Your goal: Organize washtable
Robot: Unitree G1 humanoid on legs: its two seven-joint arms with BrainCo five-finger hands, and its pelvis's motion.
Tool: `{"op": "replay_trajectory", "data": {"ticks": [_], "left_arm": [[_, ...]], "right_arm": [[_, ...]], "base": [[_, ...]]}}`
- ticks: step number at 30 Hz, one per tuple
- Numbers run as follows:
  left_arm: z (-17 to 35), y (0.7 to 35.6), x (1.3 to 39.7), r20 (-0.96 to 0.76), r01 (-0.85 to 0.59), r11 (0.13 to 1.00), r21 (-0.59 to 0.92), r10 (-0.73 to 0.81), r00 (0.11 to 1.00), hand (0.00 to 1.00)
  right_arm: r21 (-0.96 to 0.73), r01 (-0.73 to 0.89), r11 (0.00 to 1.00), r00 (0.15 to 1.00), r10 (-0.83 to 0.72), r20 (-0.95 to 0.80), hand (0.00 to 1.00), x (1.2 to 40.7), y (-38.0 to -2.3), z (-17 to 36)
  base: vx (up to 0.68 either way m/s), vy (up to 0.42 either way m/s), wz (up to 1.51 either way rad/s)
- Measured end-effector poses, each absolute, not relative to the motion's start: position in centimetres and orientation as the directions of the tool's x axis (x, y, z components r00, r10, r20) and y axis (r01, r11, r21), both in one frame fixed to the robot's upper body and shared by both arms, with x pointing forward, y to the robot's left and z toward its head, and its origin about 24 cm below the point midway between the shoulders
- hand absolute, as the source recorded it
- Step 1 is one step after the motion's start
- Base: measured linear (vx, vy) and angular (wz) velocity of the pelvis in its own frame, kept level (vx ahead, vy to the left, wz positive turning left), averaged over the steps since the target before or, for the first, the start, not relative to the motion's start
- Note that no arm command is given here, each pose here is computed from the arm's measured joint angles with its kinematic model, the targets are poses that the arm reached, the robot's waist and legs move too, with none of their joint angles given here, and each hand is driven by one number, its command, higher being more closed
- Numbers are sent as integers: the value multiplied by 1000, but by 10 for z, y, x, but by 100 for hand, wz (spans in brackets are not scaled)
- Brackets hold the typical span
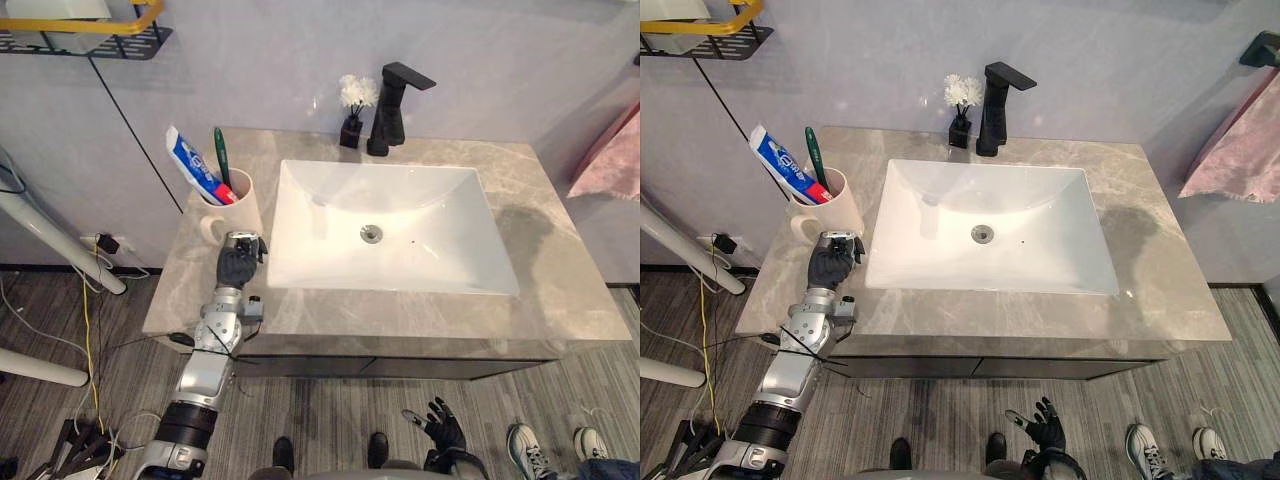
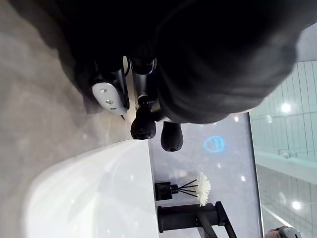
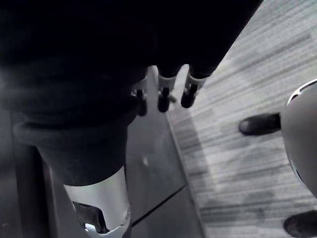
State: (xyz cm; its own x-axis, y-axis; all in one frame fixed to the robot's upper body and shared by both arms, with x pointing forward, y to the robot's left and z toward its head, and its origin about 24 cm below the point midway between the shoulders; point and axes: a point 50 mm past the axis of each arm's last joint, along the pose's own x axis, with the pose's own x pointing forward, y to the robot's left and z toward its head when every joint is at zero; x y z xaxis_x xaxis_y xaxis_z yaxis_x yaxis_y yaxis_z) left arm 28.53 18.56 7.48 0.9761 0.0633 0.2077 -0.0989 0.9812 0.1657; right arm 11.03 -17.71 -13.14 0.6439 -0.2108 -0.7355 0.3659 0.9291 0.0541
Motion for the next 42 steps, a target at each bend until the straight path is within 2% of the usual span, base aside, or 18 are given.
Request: {"op": "replay_trajectory", "data": {"ticks": [11, 21, 42], "left_arm": [[89, 219, 296, 235, -186, 950, 250, 126, 964, 100], [105, 232, 308, 266, -214, 920, 328, 127, 956, 100], [126, 253, 318, 310, -282, 872, 399, 161, 937, 100]], "right_arm": [[52, 364, 930, 651, -214, -728, 0, 114, -179, -130], [44, 372, 927, 650, -226, -725, 0, 114, -183, -130], [50, 376, 925, 656, -228, -719, 0, 114, -185, -129]], "base": [[-32, -9, -8], [-10, -7, -5], [-18, -12, -5]]}}
